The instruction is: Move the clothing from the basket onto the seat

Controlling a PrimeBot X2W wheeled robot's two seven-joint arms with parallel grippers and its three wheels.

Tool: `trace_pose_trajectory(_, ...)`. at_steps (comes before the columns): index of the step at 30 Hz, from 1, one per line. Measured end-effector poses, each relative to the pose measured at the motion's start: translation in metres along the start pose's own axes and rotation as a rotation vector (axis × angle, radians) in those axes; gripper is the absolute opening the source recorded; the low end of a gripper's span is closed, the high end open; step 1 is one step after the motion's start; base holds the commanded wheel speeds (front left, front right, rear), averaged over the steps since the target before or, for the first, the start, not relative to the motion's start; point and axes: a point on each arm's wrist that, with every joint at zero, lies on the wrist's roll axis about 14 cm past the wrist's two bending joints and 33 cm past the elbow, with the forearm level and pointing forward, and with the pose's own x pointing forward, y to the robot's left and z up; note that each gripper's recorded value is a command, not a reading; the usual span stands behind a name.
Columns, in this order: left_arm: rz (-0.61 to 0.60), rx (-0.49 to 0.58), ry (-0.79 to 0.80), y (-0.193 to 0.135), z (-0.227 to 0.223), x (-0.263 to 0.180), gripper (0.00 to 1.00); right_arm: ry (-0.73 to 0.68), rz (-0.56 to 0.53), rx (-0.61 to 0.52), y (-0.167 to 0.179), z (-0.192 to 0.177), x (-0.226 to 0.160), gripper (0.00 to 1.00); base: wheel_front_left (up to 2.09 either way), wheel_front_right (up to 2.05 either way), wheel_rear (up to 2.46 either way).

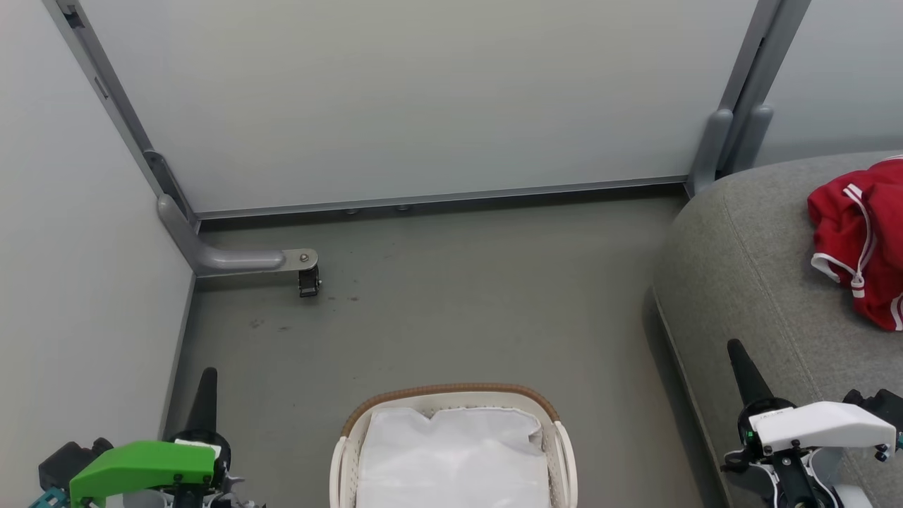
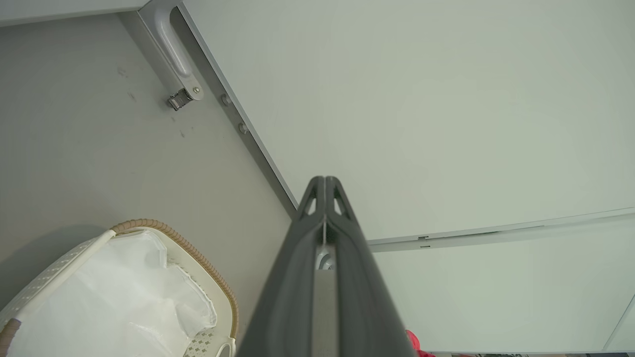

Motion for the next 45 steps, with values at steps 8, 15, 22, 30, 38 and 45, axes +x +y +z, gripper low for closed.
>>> trace_pose_trajectory(8,-0.022,-0.062,-0.002,-0.005,0.003,0.004,0.00,-0.002,0.009,0.069,0.002,0.003,0.002,0.00,0.00,0.00,0.00)
trace_pose_trajectory(15,-0.038,-0.113,-0.007,-0.009,0.006,0.006,0.00,-0.004,0.018,0.125,0.005,0.005,0.003,0.00,0.00,0.00,0.00)
trace_pose_trajectory(22,-0.059,-0.163,-0.007,-0.014,0.008,0.010,0.00,-0.002,0.025,0.179,0.006,0.006,0.004,0.00,0.00,0.00,0.00)
trace_pose_trajectory(30,-0.079,-0.214,-0.010,-0.018,0.010,0.012,0.00,-0.003,0.032,0.237,0.007,0.008,0.005,0.00,0.00,0.00,0.00)
trace_pose_trajectory(38,-0.098,-0.262,-0.013,-0.022,0.012,0.015,0.00,-0.004,0.042,0.290,0.010,0.011,0.006,0.00,0.00,0.00,0.00)
trace_pose_trajectory(45,-0.114,-0.301,-0.013,-0.025,0.014,0.017,0.00,-0.003,0.051,0.336,0.011,0.012,0.007,0.00,0.00,0.00,0.00)
